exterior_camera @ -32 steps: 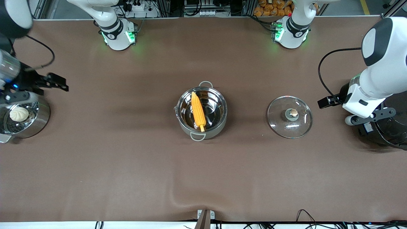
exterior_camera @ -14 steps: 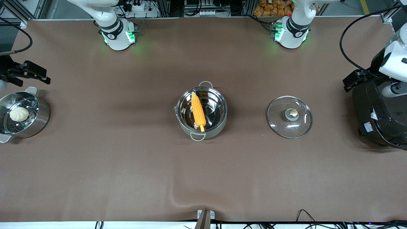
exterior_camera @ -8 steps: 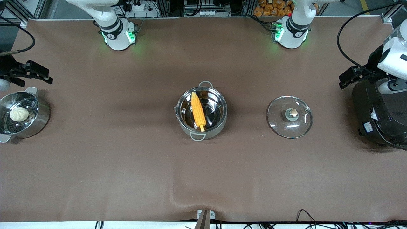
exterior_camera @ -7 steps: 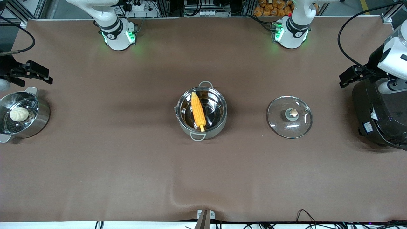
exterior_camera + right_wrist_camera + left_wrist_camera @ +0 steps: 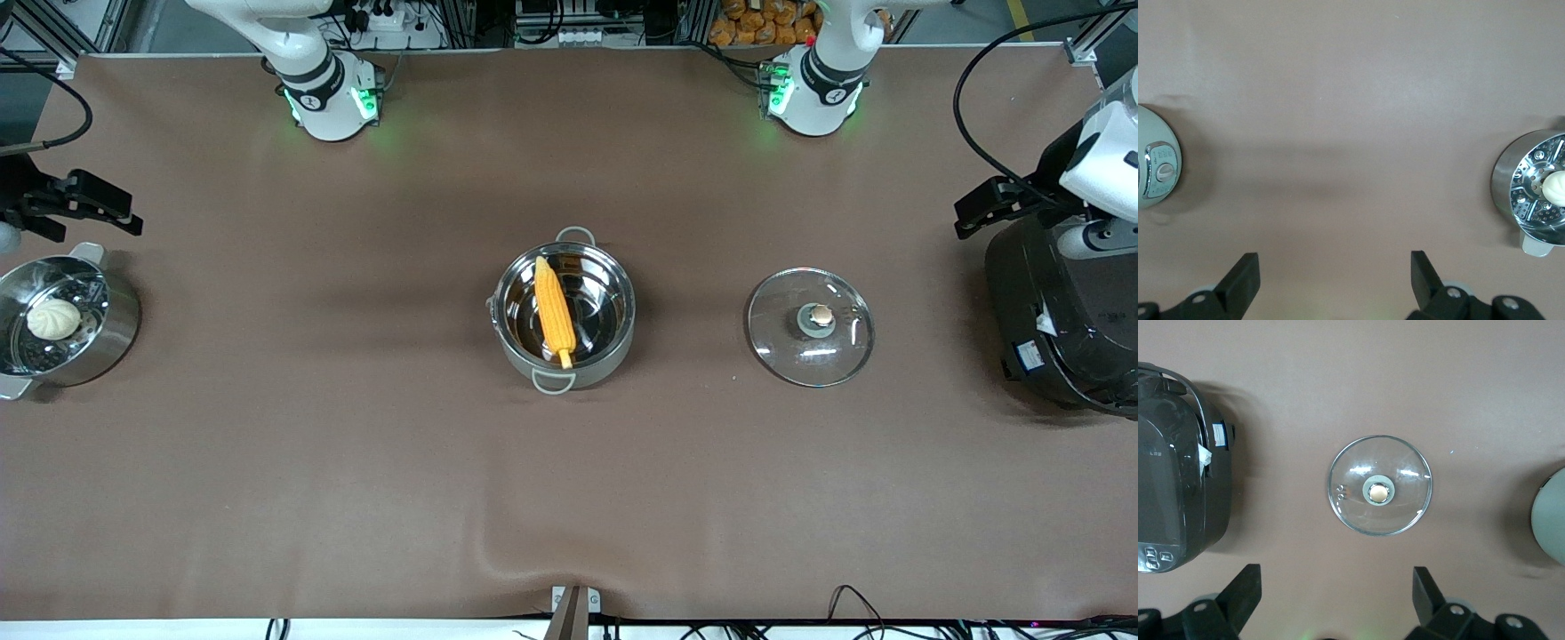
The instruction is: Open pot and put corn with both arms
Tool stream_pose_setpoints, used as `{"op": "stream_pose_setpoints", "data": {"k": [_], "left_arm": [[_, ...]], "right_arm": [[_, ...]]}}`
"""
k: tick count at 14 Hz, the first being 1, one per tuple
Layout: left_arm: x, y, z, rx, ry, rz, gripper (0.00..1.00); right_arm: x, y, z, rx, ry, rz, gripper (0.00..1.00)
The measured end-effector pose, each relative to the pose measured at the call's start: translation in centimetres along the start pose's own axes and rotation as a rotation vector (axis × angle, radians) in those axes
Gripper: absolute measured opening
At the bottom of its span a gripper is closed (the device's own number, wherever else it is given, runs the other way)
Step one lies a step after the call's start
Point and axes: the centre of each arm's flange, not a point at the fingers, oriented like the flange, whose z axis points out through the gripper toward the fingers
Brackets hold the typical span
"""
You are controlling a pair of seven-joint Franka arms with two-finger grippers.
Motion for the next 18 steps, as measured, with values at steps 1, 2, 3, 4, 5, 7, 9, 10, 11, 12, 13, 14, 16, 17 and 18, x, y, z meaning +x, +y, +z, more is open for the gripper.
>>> {"op": "stream_pose_setpoints", "data": {"k": [1, 2, 3, 4, 5, 7, 9, 10, 11, 12, 13, 14, 16, 17, 18], "left_arm": [[-0.06, 0.02, 0.05, -0.001, -0.006, 0.0, 1.0], [-0.1, 0.05, 0.07, -0.004, -0.009, 0.001, 1.0], [-0.13, 0.07, 0.09, -0.005, -0.012, 0.001, 1.0], [-0.14, 0.07, 0.1, -0.005, -0.013, 0.001, 1.0], [-0.15, 0.08, 0.11, -0.005, -0.014, 0.001, 1.0], [-0.17, 0.09, 0.12, -0.005, -0.015, 0.001, 1.0], [-0.19, 0.08, 0.09, -0.005, -0.015, 0.001, 1.0], [-0.21, 0.1, 0.06, -0.005, -0.014, 0.002, 1.0], [-0.23, 0.14, 0.04, -0.005, -0.014, 0.002, 1.0], [-0.25, 0.24, 0.03, -0.005, -0.014, 0.004, 1.0], [-0.28, 0.4, 0.03, -0.005, -0.013, 0.007, 1.0], [-0.31, 0.53, 0.02, -0.005, -0.013, 0.01, 1.0], [-0.33, 0.61, 0.01, -0.005, -0.013, 0.011, 1.0], [-0.33, 0.61, 0.01, -0.005, -0.013, 0.011, 1.0], [-0.33, 0.61, 0.01, -0.005, -0.013, 0.011, 1.0]], "right_arm": [[0.0, -0.01, 0.0, 0.0, 0.0, 0.0, 1.0], [0.0, -0.02, 0.0, 0.0, 0.0, 0.0, 1.0], [-0.01, -0.02, 0.01, 0.0, -0.001, 0.0, 1.0], [-0.01, -0.02, 0.01, 0.0, -0.002, 0.0, 1.0], [-0.03, -0.02, 0.02, 0.0, -0.003, 0.0, 1.0], [-0.09, -0.03, 0.08, 0.001, -0.009, 0.0, 1.0], [-0.12, -0.02, 0.1, 0.001, -0.011, 0.0, 1.0], [-0.13, -0.02, 0.11, 0.001, -0.012, 0.0, 1.0], [-0.13, -0.02, 0.11, 0.001, -0.012, 0.0, 1.0], [-0.13, -0.02, 0.11, 0.001, -0.012, 0.0, 1.0], [-0.13, -0.02, 0.11, 0.001, -0.012, 0.0, 1.0], [-0.13, -0.02, 0.11, 0.001, -0.012, 0.0, 1.0], [-0.14, -0.02, 0.11, 0.001, -0.013, 0.0, 1.0], [-0.14, -0.02, 0.12, 0.001, -0.013, 0.0, 1.0], [-0.14, -0.02, 0.12, 0.001, -0.013, 0.0, 1.0]]}}
